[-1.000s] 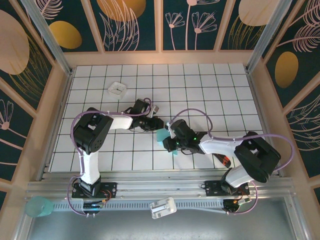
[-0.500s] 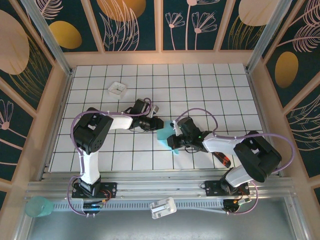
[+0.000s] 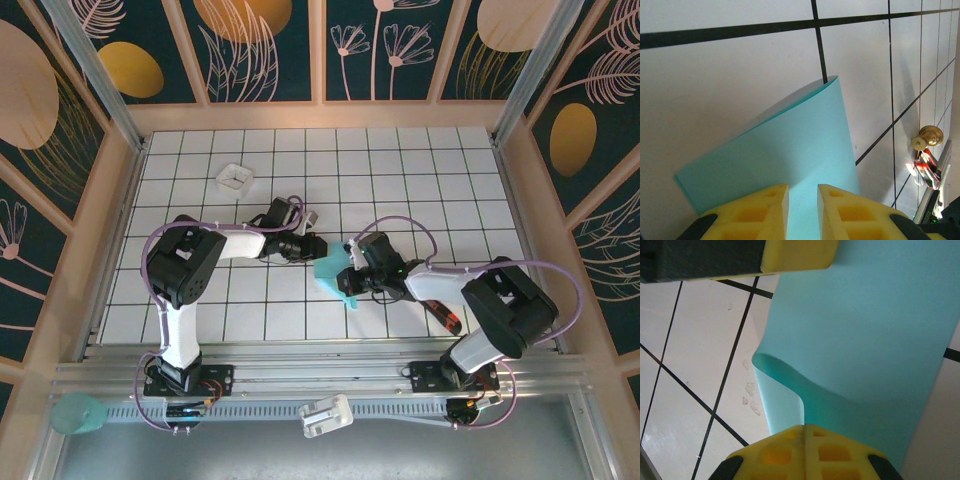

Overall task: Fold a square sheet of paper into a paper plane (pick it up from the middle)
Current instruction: Third fold the triangle at the center of the table.

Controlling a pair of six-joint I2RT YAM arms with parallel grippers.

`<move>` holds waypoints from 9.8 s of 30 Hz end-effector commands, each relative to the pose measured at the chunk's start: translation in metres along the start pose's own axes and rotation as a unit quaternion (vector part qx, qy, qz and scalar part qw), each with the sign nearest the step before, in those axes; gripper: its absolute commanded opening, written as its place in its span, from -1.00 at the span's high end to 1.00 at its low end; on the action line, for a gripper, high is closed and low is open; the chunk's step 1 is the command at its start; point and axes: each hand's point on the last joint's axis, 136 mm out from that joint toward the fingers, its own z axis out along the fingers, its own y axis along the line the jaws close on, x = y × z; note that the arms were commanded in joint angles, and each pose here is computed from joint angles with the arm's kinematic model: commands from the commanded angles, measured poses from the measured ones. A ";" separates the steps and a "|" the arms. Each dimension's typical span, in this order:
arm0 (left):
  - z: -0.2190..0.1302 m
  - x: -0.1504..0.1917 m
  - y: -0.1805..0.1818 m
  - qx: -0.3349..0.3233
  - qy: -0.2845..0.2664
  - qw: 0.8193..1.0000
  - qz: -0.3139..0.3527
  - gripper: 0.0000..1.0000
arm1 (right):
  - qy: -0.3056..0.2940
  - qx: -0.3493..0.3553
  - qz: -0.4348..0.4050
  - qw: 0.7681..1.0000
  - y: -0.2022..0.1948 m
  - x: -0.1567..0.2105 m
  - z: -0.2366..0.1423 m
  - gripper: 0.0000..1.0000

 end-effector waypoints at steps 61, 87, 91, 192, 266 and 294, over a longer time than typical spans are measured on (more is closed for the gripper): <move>0.013 0.013 0.025 -0.035 0.027 0.999 -0.007 0.55 | -0.019 -0.068 0.030 0.997 -0.008 -0.023 -0.016 0.76; 0.013 0.013 0.025 -0.034 0.030 0.999 -0.009 0.55 | 0.003 -0.052 0.022 0.998 -0.019 -0.026 0.003 0.93; 0.013 0.014 0.025 -0.033 0.031 0.999 -0.009 0.56 | 0.005 -0.056 0.022 0.998 -0.018 -0.025 0.004 0.93; -0.063 0.046 -0.047 0.042 -0.093 0.994 -0.043 0.95 | 0.033 0.067 0.059 0.995 -0.036 0.032 0.019 1.00; 0.010 0.120 -0.042 0.062 0.001 0.991 -0.120 1.00 | 0.019 0.075 0.148 0.986 -0.049 0.033 0.032 1.00; 0.026 0.158 -0.013 -0.033 0.075 0.992 -0.100 1.00 | 0.025 0.082 0.159 0.984 -0.054 0.041 0.031 1.00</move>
